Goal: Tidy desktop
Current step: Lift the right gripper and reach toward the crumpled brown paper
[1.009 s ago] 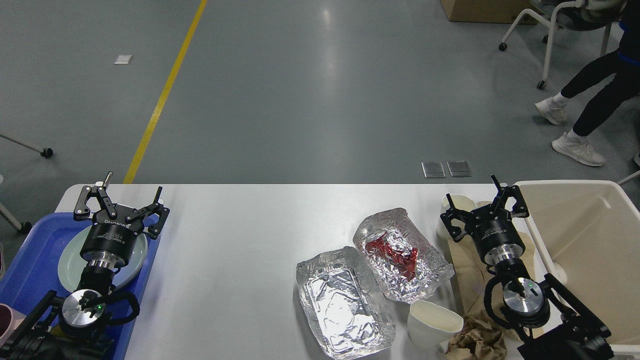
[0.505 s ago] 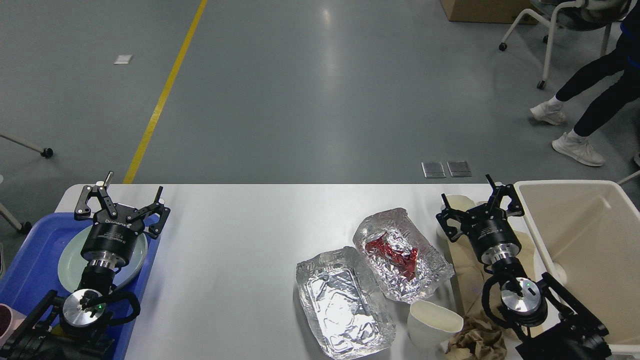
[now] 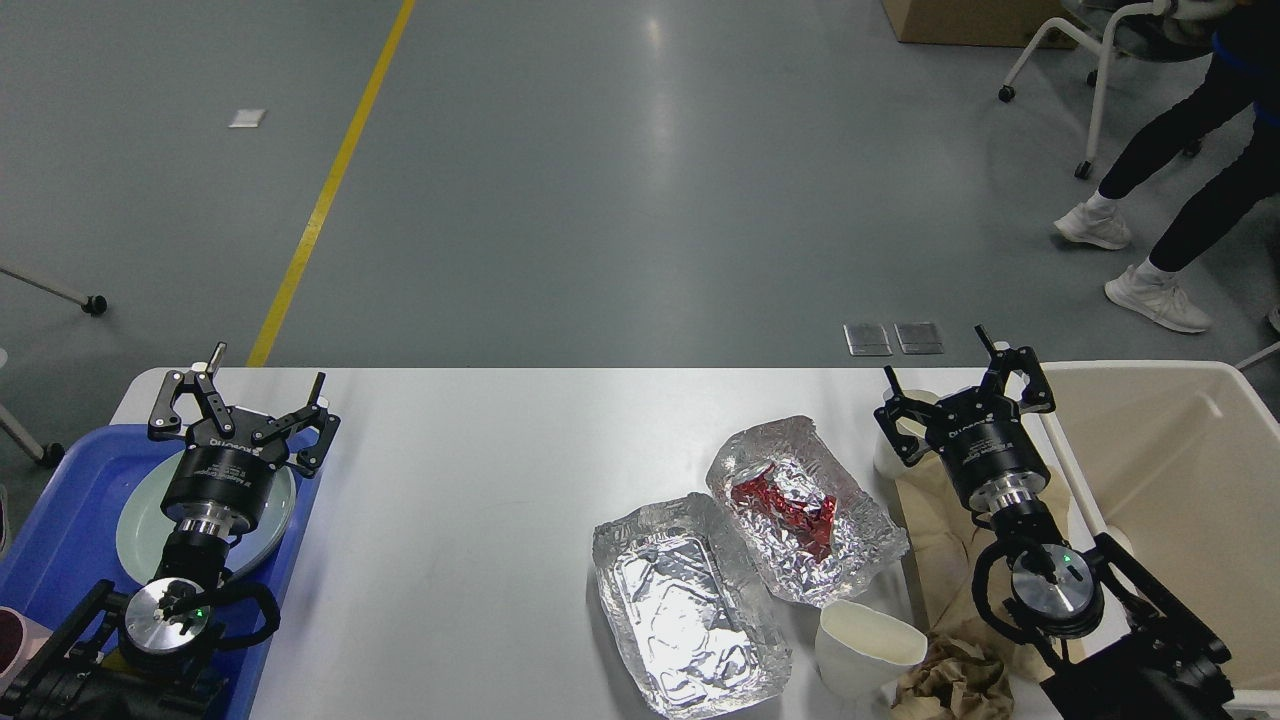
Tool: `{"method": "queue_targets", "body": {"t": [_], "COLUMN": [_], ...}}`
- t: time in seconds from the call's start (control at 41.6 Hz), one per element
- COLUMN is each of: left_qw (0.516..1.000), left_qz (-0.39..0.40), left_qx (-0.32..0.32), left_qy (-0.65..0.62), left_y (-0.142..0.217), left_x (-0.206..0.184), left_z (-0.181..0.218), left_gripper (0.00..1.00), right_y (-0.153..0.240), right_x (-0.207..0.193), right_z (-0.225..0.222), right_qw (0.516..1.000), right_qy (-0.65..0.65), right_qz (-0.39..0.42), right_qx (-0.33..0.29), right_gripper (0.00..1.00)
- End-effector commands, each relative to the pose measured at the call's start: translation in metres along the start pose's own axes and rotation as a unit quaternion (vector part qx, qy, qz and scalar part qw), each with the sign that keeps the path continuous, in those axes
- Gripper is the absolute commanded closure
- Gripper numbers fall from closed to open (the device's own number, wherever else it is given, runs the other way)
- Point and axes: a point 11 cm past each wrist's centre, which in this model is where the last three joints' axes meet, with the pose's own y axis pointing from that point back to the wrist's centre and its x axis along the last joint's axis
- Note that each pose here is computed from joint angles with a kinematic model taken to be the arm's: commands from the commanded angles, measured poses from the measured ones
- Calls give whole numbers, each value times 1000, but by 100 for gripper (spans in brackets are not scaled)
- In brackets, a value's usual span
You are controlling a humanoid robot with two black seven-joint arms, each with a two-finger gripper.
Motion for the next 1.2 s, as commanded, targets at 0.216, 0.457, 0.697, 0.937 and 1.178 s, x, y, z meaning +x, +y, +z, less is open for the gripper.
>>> {"method": "queue_targets", "body": {"t": [0.216, 0.457, 0.697, 0.937, 1.178], "left_qw": [1000, 1000, 1000, 1000, 1000], "left_qz": [0, 0, 0, 0, 0], "left_qx": [0, 0, 0, 0, 0], "left_qy": [0, 0, 0, 1, 0], "left_y": [0, 0, 0, 0, 0], "left_x": [0, 0, 0, 0, 0], "left_z": [0, 0, 0, -1, 0], "left_gripper": [4, 4, 4, 4, 4], "right_y": [-3, -19, -33, -45, -45], "right_x": [-16, -46, -66, -103, -181], "right_z": [-19, -106, -116, -111, -69], "right_qw": [985, 928, 821, 644, 445], "right_qy": [120, 308, 479, 628, 682], "right_qz": [-93, -148, -150, -162, -217], "right_qx": [-87, -147, -273, -406, -538], "right_gripper": [0, 0, 0, 0, 0]}}
